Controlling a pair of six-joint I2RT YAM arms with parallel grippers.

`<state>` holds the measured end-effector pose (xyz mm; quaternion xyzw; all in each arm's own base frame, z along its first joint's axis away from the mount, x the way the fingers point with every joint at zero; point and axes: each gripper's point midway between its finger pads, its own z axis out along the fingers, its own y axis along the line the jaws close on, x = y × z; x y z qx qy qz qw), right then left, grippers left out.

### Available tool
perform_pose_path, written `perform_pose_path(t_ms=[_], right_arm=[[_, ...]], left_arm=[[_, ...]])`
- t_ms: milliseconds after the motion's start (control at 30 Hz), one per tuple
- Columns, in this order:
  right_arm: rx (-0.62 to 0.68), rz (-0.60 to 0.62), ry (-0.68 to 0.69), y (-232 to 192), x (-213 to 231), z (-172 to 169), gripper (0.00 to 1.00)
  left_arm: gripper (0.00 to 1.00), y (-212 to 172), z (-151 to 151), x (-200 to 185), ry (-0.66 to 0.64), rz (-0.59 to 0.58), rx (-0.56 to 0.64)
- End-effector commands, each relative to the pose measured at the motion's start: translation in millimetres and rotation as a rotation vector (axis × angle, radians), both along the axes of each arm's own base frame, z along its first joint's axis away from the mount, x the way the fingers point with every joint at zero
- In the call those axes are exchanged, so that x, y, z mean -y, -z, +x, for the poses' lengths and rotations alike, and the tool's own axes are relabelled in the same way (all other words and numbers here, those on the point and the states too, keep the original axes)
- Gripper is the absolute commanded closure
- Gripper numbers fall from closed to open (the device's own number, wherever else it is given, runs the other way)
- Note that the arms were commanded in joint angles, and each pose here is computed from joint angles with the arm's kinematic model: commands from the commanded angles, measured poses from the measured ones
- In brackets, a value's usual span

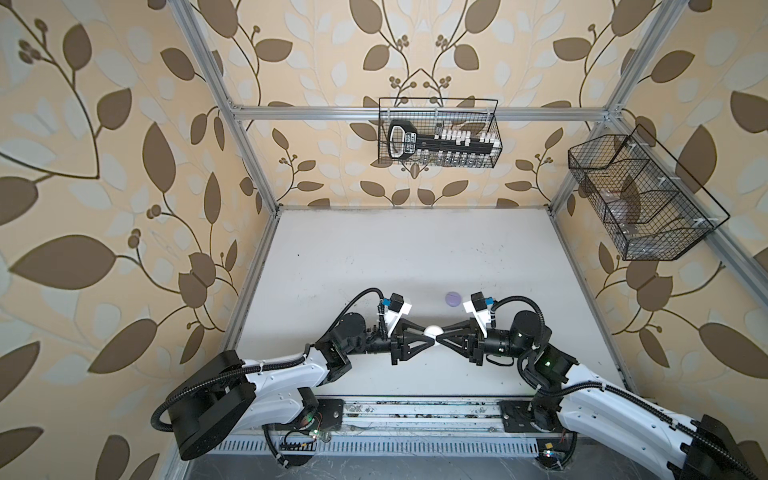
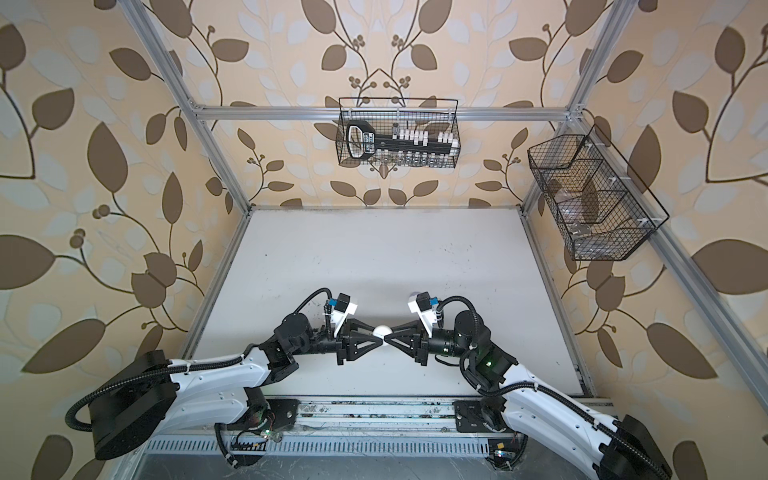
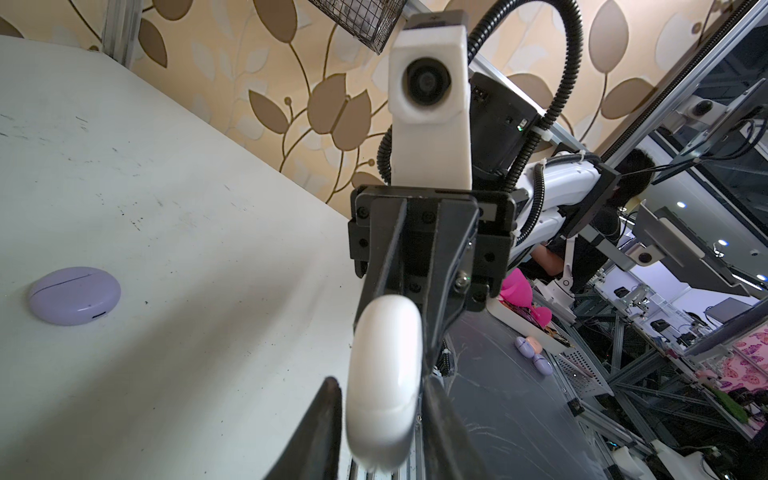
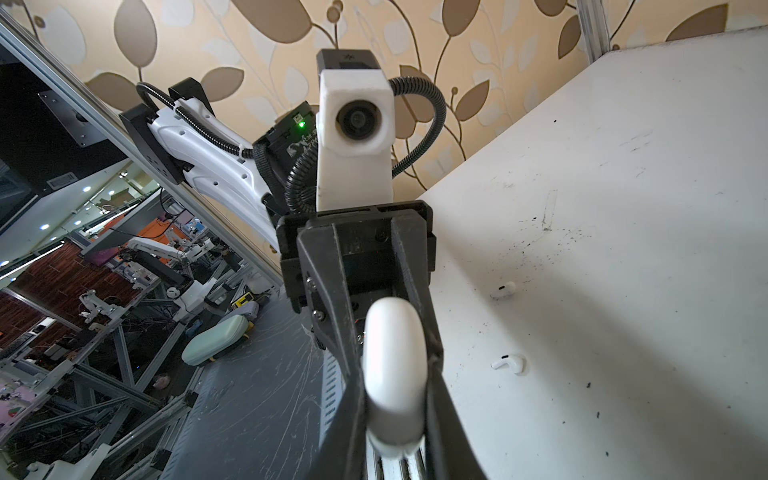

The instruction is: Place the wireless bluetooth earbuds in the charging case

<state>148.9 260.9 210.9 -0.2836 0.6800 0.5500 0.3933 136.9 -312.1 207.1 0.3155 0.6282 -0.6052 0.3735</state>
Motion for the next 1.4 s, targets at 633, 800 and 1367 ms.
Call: perform_pose_path(t_ms=[633, 800, 1367], right_arm=[[0.026, 0.032, 0.008, -10, 1, 2, 0.87], [0.021, 0.007, 0.032, -7, 2, 6, 0.57], [-0.089, -0.206, 0.357, 25, 36, 58, 0.22]], left_arm=[[0.97, -20, -4, 4, 0.038, -0.072, 0.05], [1.0, -16, 3, 4, -0.005, -0.061, 0.051], [1.0, 16, 55, -33, -0.407, 0.04, 0.207]])
